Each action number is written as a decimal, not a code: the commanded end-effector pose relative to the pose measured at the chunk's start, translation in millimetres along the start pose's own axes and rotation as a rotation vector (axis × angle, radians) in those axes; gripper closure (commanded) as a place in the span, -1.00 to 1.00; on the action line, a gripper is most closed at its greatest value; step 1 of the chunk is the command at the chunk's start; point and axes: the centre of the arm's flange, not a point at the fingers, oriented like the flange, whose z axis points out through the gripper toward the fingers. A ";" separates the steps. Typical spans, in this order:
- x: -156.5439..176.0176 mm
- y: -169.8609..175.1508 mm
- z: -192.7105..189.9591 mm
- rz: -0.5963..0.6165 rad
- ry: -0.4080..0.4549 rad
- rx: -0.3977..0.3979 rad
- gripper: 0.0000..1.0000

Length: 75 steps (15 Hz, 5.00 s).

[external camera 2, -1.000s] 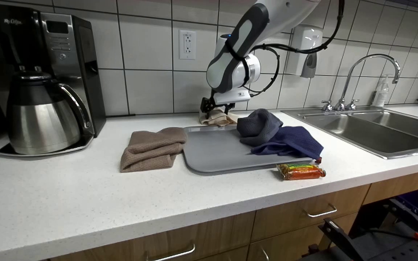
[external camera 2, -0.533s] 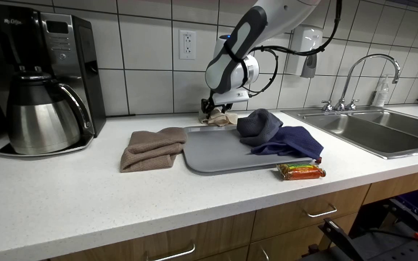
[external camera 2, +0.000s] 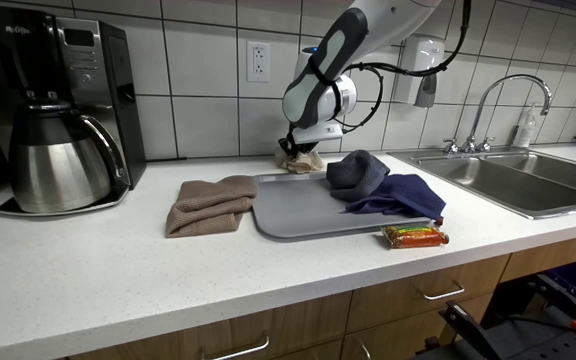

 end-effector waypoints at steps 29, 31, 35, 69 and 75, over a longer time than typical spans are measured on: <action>-52.5 -9.2 -121.8 -0.018 0.128 0.032 0.95; -60.5 -13.1 -133.6 -0.030 0.129 0.036 0.95; -77.4 -19.7 -159.1 -0.049 0.141 0.053 0.95; -158.9 -18.9 -123.8 -0.043 -0.115 0.051 0.19; -151.7 -19.0 -137.0 -0.047 -0.087 0.061 -0.69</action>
